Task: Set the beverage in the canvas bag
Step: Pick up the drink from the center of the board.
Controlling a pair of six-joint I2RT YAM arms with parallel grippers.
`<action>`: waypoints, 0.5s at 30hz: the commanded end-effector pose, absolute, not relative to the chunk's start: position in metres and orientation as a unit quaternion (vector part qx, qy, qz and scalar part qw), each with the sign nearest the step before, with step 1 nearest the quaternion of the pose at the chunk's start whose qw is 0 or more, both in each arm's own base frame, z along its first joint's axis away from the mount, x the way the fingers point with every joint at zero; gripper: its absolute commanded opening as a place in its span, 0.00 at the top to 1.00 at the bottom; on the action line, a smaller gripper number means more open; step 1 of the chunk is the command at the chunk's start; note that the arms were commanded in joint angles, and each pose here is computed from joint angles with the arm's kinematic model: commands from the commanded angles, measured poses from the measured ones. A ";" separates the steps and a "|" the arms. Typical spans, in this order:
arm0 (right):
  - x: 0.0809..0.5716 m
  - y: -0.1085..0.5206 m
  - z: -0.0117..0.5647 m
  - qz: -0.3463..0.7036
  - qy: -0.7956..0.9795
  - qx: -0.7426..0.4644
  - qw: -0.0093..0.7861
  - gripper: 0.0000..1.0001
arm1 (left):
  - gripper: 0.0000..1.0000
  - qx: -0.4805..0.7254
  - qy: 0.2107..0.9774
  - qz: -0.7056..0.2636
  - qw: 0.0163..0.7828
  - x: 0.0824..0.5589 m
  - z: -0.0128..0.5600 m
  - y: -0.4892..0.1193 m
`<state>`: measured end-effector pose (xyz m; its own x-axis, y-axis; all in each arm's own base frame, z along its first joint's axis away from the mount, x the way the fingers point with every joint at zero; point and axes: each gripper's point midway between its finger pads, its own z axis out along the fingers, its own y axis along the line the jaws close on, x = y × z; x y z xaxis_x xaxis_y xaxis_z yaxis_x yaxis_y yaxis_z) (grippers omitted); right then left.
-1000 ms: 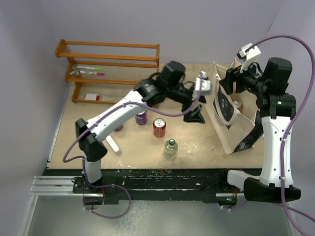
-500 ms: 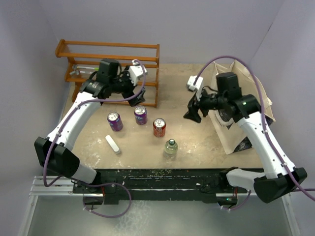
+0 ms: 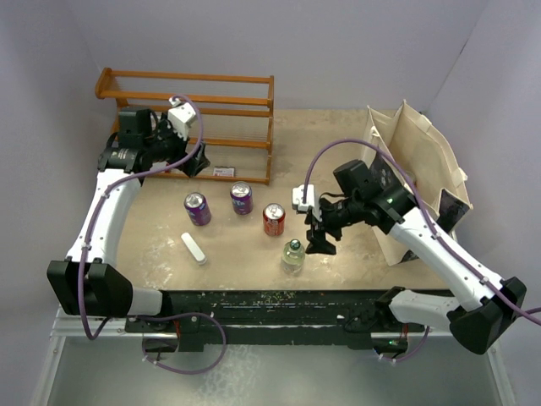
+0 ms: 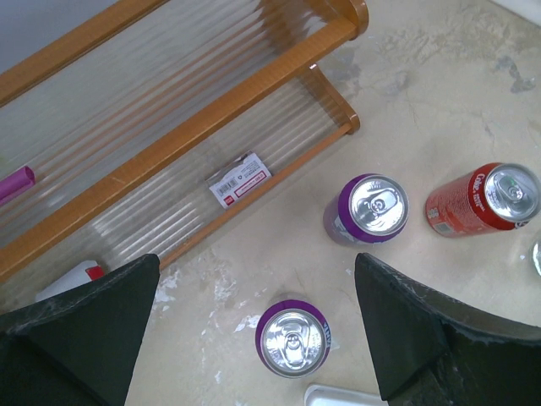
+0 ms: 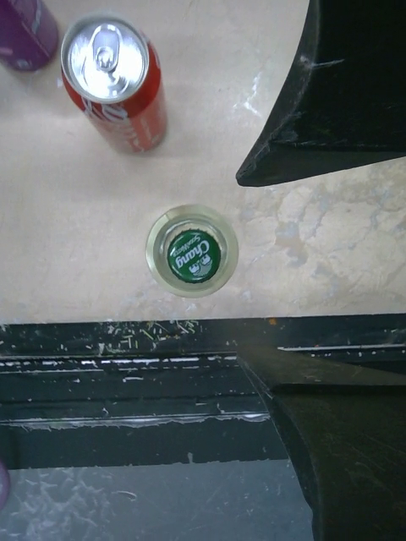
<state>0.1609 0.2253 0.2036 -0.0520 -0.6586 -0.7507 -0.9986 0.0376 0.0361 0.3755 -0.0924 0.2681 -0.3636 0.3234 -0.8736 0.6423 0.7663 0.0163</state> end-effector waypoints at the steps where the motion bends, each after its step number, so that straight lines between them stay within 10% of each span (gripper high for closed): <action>1: 0.166 0.239 0.195 0.293 0.645 -0.639 0.301 0.23 | 0.01 0.285 0.788 -0.197 0.509 0.375 0.288 -0.094; 15: 0.174 0.261 0.160 0.287 0.647 -0.651 0.275 0.38 | 0.01 0.286 0.778 -0.237 0.506 0.371 0.290 -0.103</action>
<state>0.1690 0.2561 0.1604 -0.0198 -0.6951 -0.7187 -0.9992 -0.0120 0.0390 0.3706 -0.0980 0.2674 -0.3859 0.2365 -0.8917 0.6621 0.7441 -0.0892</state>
